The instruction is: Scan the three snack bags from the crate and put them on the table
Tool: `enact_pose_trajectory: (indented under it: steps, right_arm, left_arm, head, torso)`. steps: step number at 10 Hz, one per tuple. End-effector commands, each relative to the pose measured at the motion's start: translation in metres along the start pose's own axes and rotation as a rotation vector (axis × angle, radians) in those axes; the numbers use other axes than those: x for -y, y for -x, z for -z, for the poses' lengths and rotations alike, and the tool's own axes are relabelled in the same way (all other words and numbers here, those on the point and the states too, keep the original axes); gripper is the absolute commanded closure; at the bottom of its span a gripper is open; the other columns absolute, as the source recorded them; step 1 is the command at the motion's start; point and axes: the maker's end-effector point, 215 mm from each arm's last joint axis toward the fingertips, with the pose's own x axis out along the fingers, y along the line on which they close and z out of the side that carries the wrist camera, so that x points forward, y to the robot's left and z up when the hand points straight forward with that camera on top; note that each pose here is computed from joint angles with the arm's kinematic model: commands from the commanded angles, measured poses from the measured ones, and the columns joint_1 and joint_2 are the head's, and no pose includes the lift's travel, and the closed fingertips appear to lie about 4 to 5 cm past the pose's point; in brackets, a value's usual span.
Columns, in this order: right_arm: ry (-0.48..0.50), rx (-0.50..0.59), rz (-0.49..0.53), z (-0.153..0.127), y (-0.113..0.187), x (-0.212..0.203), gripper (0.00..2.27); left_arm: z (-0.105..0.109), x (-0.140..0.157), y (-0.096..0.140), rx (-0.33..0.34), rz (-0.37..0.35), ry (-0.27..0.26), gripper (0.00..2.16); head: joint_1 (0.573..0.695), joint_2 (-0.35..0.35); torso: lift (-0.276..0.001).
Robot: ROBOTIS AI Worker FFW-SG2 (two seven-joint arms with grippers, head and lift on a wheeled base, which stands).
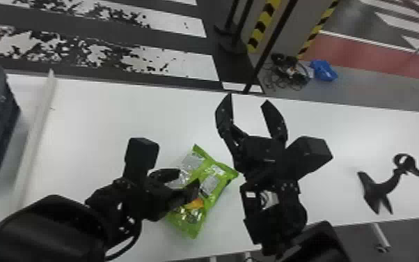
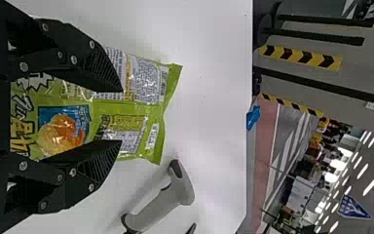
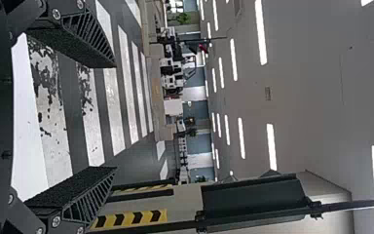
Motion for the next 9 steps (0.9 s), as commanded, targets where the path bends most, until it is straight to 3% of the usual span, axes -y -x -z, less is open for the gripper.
enact_pose_trajectory:
  steps: [1, 2, 4, 5, 6, 8, 9]
  right_arm:
    - [-0.002, 0.004, 0.000, -0.003, 0.002, 0.000, 0.14]
    - [-0.001, 0.005, -0.002, -0.004, 0.003, 0.000, 0.14]
    - [-0.005, 0.003, 0.001, -0.004, 0.003, 0.003, 0.14]
    - [-0.003, -0.001, -0.003, -0.003, 0.005, 0.001, 0.14]
    - [-0.002, -0.004, -0.008, -0.001, 0.006, -0.002, 0.14]
    - [0.002, -0.021, -0.012, 0.005, 0.008, -0.006, 0.14]
    - [0.007, -0.034, -0.012, 0.010, 0.010, -0.006, 0.14]
  left_arm:
    - [-0.020, -0.004, 0.013, 0.044, -0.038, -0.029, 0.03]
    - [-0.035, -0.017, 0.027, 0.080, -0.082, -0.038, 0.03]
    - [-0.052, -0.081, 0.066, 0.137, -0.233, -0.023, 0.03]
    - [-0.088, -0.111, 0.095, 0.299, -0.339, -0.082, 0.03]
    - [-0.136, -0.132, 0.147, 0.539, -0.464, -0.168, 0.03]
    - [-0.136, -0.179, 0.223, 0.593, -0.549, -0.125, 0.02]
    - [-0.127, -0.193, 0.252, 0.568, -0.582, -0.107, 0.02]
  head:
    - [0.695, -0.350]
    - [0.695, -0.350]
    - [0.695, -0.350]
    - [0.695, -0.350]
    - [0.695, -0.308]
    - [0.695, -0.181]
    - [0.695, -0.153]
  torso:
    - [-0.094]
    - [-0.094]
    - [-0.094]
    - [-0.094]
    - [-0.094]
    - [-0.094]
    - [-0.094]
